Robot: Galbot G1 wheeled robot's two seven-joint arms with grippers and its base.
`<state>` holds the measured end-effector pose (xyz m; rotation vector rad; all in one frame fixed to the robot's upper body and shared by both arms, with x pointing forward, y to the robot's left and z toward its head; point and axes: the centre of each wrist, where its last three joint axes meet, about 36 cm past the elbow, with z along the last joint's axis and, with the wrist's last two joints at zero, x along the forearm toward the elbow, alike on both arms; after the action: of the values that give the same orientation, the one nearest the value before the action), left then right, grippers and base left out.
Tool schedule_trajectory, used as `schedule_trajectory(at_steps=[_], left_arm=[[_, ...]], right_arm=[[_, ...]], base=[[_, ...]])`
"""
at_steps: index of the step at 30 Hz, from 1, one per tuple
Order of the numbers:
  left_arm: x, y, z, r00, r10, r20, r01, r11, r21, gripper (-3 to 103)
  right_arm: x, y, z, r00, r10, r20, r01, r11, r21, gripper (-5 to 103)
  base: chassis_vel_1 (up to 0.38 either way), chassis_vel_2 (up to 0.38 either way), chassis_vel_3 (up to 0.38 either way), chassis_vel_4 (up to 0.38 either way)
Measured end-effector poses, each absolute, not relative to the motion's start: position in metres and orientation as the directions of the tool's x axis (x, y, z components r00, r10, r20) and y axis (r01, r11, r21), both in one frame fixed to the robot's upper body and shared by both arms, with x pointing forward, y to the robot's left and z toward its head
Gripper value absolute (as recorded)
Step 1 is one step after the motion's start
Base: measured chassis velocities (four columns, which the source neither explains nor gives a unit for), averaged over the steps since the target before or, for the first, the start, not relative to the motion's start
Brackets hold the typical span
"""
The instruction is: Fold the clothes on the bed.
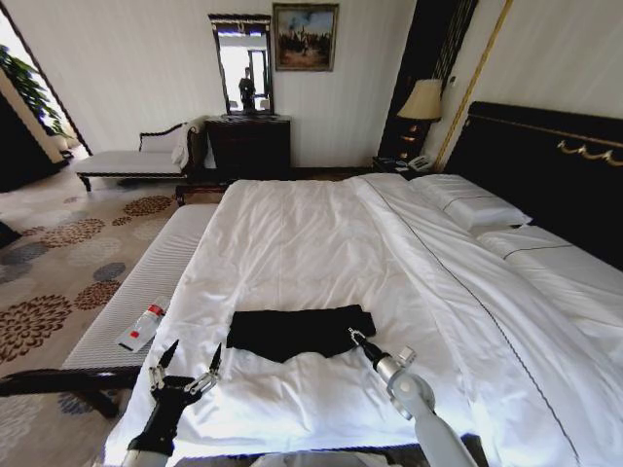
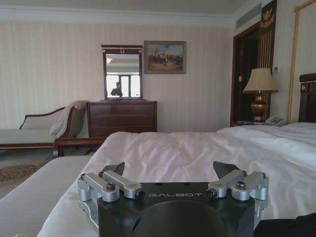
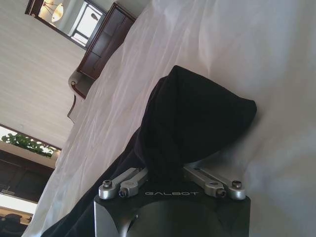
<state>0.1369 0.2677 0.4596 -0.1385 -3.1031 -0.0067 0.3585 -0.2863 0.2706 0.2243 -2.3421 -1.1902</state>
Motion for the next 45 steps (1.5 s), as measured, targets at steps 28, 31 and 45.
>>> schedule_trajectory(at_steps=[28, 31, 45], left_arm=[[0.137, 0.268, 0.460, -0.995, 0.089, 0.035, 0.089, 0.996, 0.003, 100], [0.137, 0.268, 0.460, -0.995, 0.089, 0.035, 0.089, 0.996, 0.003, 100], [0.137, 0.268, 0.460, -0.995, 0.089, 0.035, 0.089, 0.996, 0.003, 100]], right_arm=[[0.334, -0.355, 0.320, -0.959, -0.044, 0.280, 0.084, 0.898, 0.431, 7], [0.336, -0.370, 0.328, -0.962, -0.031, 0.272, 0.082, 0.915, 0.396, 7], [0.348, -0.389, 0.337, -0.963, -0.039, 0.268, 0.037, 0.961, 0.276, 7]], base=[[0.000, 0.000, 0.000, 0.000], [0.000, 0.000, 0.000, 0.000], [0.000, 0.000, 0.000, 0.000]])
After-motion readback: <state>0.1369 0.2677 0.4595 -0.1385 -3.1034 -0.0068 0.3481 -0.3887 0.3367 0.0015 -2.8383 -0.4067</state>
